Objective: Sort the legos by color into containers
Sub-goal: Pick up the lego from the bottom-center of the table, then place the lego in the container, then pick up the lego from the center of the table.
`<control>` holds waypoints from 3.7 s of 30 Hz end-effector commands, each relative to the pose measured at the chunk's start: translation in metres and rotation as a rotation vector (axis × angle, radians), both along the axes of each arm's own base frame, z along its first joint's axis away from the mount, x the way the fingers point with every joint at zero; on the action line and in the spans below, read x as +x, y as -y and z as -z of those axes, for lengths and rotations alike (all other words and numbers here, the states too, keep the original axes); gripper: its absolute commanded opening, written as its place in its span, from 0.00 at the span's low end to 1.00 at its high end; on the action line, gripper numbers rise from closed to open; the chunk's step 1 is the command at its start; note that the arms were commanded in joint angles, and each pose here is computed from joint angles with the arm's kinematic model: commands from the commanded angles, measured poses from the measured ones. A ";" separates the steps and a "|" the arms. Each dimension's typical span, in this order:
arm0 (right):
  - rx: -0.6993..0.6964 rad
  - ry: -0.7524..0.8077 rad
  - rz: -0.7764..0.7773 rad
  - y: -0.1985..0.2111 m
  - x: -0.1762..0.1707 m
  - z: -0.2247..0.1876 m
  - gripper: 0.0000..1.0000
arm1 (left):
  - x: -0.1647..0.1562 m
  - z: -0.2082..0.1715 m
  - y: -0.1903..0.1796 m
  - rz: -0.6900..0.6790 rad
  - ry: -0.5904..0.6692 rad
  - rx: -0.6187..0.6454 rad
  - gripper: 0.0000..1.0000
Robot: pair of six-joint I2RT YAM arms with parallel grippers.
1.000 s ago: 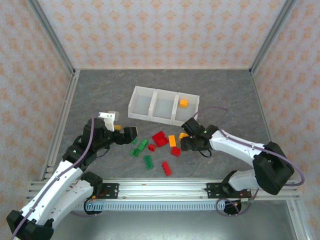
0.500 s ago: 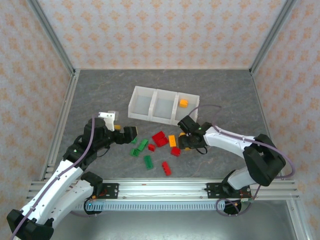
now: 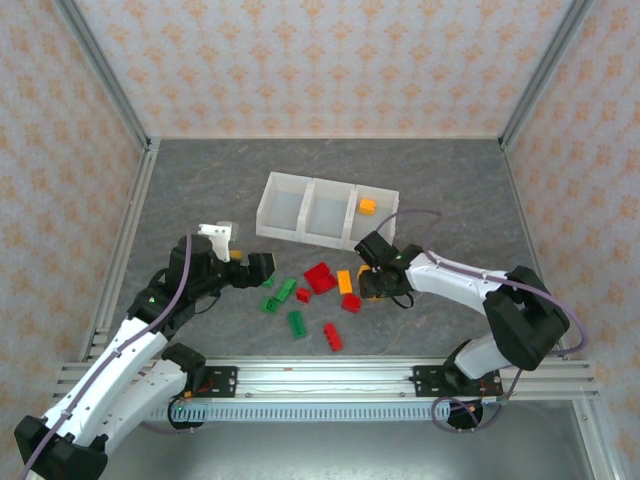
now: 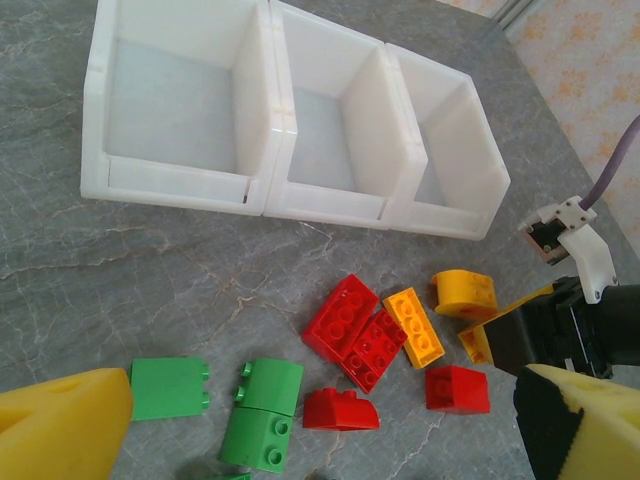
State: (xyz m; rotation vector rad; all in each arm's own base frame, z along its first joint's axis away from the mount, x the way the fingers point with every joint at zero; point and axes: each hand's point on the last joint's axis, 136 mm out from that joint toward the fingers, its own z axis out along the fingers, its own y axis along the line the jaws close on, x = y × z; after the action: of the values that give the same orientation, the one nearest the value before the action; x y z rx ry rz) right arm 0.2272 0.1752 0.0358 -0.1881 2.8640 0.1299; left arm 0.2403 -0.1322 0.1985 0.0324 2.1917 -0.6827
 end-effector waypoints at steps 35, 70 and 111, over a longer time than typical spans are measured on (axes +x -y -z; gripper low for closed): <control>0.067 0.295 0.074 -0.024 0.175 -0.108 0.31 | -0.001 -0.019 -0.013 -0.069 0.091 -0.003 0.99; 0.198 0.310 0.076 -0.024 0.161 -0.141 0.74 | 0.002 -0.016 -0.018 -0.099 0.082 0.011 0.99; 0.125 0.118 0.542 -0.015 0.049 -0.016 0.98 | 0.003 -0.012 -0.015 -0.085 0.073 0.017 0.99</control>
State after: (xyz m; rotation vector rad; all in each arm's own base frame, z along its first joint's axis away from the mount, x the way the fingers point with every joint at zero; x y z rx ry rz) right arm 0.2657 0.1887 0.0477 0.5642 2.7120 0.2011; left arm 0.2438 -0.1157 0.2107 -0.0268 2.1241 -0.6009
